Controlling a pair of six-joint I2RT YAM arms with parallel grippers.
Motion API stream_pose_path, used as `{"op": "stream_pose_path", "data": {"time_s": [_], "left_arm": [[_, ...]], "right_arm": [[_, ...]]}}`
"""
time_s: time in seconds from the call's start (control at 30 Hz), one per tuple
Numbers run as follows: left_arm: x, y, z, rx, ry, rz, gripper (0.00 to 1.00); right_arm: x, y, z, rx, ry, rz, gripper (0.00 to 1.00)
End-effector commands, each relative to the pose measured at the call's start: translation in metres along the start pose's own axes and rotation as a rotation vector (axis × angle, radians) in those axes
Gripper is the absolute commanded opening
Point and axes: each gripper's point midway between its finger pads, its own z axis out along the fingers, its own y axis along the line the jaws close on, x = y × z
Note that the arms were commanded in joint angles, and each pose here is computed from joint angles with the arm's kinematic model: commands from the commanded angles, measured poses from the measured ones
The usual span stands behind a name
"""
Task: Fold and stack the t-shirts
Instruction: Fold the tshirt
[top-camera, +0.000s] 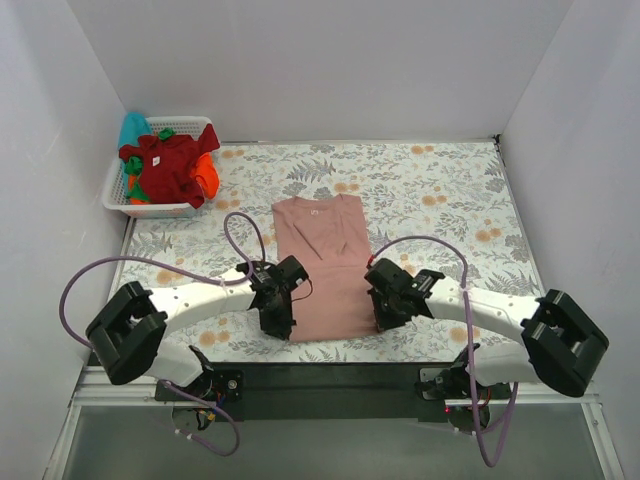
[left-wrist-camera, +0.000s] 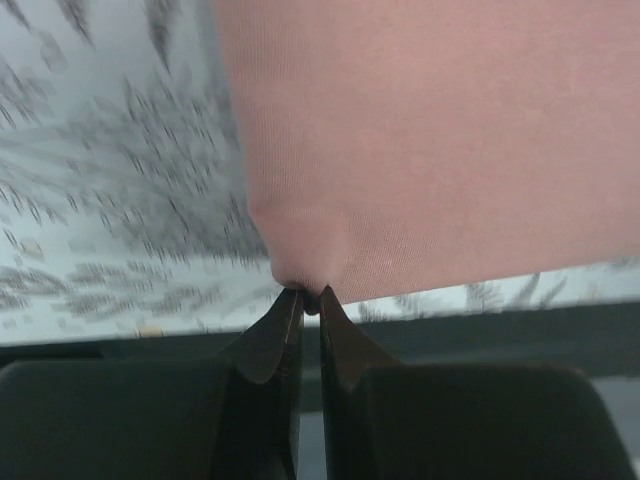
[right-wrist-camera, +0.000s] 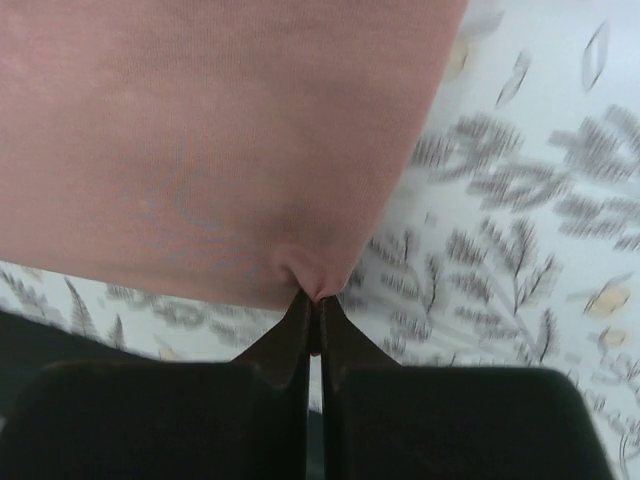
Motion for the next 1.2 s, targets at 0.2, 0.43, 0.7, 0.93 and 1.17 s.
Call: {"op": "stream_pose_path", "data": {"time_s": [0.2, 0.43, 0.7, 0.93, 1.17], "left_arm": [[0.063, -0.033, -0.088, 0.258, 0.172, 0.097, 0.0], [0.016, -0.054, -0.117, 0.221, 0.022, 0.146, 0.0], [-0.052, -0.062, -0.118, 0.197, -0.136, 0.043, 0.0], [-0.09, -0.047, -0.121, 0.239, -0.223, -0.062, 0.0], [-0.111, -0.051, -0.114, 0.25, -0.235, -0.066, 0.0]], "right_arm": [[0.057, 0.002, -0.079, -0.079, 0.179, -0.026, 0.01], [-0.031, -0.002, -0.12, 0.014, -0.02, -0.084, 0.01], [-0.11, 0.0, -0.138, 0.048, -0.131, -0.1, 0.01], [-0.153, -0.004, -0.145, 0.059, -0.185, -0.115, 0.01], [-0.196, -0.005, -0.151, 0.062, -0.243, -0.132, 0.01]]}}
